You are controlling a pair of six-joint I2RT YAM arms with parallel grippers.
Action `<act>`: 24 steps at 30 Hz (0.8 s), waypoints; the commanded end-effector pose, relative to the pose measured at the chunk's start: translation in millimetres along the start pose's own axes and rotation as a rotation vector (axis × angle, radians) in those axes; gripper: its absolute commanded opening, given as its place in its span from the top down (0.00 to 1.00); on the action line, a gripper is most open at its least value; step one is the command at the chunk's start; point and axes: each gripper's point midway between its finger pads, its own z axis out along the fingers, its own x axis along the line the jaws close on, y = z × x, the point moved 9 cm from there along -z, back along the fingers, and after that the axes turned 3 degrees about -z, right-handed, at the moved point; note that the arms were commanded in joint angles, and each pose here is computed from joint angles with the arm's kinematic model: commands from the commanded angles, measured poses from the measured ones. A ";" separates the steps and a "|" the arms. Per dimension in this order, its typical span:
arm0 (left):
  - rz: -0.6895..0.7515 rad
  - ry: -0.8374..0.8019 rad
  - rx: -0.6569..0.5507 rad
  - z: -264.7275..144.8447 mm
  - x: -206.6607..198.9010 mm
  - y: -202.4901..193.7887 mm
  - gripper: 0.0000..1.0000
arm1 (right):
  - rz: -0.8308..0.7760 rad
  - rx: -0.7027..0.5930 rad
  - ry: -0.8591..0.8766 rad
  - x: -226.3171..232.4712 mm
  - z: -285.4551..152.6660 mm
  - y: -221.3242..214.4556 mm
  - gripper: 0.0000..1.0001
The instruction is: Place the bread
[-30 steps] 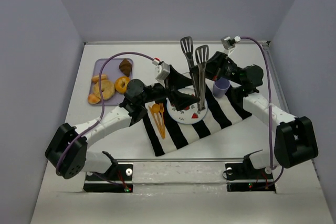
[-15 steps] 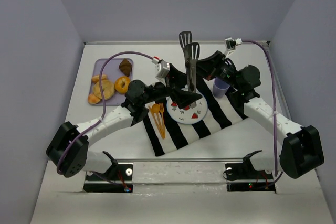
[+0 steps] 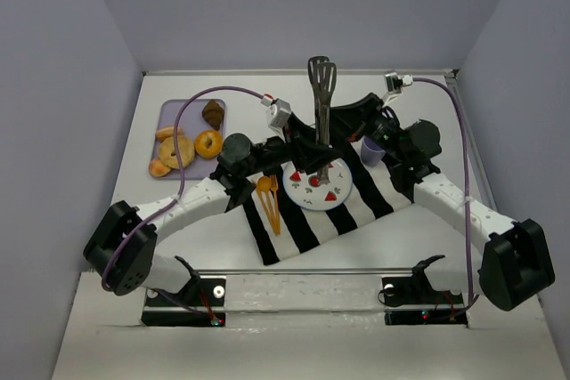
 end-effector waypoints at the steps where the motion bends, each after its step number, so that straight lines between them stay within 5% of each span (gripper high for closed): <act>1: 0.111 -0.045 -0.129 0.5 -26.0 34.6 0.45 | -0.095 -0.066 -0.028 8.0 -0.9 13.6 0.93; 4: 0.116 -0.001 -0.133 -1.6 -24.7 37.5 0.55 | -0.082 -0.014 -0.046 8.6 0.6 13.0 0.88; 10: 0.083 0.051 -0.096 -7.9 -25.1 34.3 0.53 | -0.076 0.100 -0.159 6.7 6.0 17.9 0.37; 12: 0.066 0.071 -0.096 -12.1 -25.4 31.9 0.53 | -0.133 0.099 -0.194 18.1 14.1 37.8 0.28; 20: -0.003 0.385 -0.140 -49.6 -20.3 27.1 0.53 | -0.361 -0.059 -0.468 50.6 -16.1 86.4 0.12; 24: -0.112 0.771 -0.087 -75.0 -5.6 23.1 0.53 | -0.408 -0.134 -0.724 45.4 -43.0 95.8 0.11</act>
